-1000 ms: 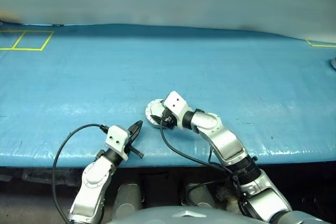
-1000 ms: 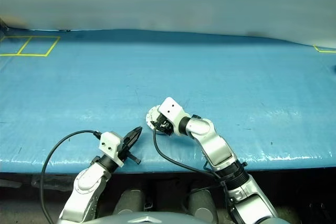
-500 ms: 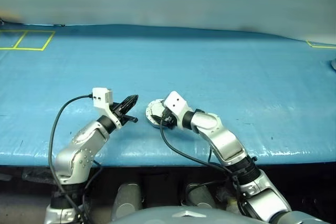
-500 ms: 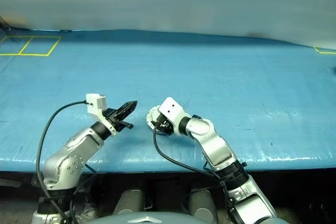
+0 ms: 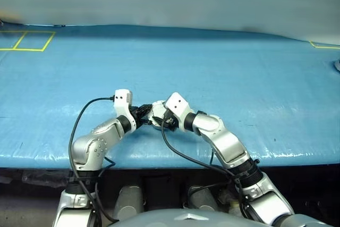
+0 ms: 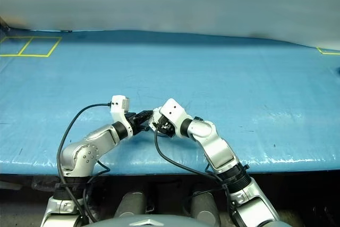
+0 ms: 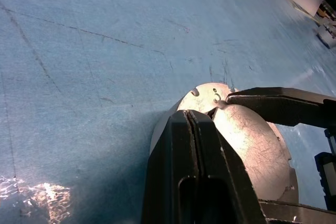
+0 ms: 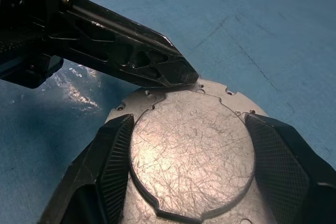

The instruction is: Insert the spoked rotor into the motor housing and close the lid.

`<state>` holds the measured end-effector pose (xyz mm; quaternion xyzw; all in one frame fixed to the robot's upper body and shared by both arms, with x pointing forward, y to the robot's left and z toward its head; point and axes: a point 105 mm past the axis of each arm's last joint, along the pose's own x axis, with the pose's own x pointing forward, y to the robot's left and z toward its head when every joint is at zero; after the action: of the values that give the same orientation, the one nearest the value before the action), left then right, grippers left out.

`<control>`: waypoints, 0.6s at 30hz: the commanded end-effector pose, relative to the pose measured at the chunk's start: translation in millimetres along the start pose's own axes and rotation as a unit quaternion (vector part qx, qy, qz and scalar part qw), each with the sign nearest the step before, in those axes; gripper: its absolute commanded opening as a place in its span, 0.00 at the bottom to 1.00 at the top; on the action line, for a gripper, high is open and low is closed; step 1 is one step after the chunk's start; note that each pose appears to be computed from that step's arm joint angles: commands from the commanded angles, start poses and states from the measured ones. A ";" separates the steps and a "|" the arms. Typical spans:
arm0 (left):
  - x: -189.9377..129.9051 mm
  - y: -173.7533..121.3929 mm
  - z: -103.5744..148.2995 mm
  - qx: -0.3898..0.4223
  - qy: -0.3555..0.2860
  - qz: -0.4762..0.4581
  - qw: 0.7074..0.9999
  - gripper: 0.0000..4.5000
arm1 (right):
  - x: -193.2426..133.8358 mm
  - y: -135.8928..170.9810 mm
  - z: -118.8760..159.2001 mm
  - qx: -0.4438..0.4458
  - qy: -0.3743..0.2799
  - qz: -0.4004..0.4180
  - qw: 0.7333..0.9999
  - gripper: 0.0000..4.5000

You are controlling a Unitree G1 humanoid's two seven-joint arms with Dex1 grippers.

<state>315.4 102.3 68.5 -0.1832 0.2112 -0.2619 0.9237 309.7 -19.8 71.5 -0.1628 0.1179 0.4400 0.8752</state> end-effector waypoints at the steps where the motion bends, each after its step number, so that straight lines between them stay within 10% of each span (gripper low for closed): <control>1: -0.2 -5.2 -3.6 -0.002 0.007 -0.014 1.000 0.00 | -0.6 5.9 -14.4 0.015 0.028 0.011 0.999 0.67; 6: -1.4 -8.8 -6.1 0.002 0.015 -0.025 1.000 0.00 | -0.8 7.3 -17.5 0.017 0.034 0.011 0.999 0.67; 10: -0.9 -6.7 -7.7 0.006 0.023 -0.018 1.000 0.00 | -1.0 6.3 -19.4 0.027 0.035 0.003 0.999 0.98; 18: 0.2 -7.8 -8.1 0.021 0.029 -0.022 0.999 0.00 | -21.9 -10.0 2.7 0.080 -0.020 -0.066 0.994 0.99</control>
<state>311.2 96.9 68.1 -0.1741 0.2189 -0.2868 0.9163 302.5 -29.3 72.3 -0.1186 0.1285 0.3992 0.9000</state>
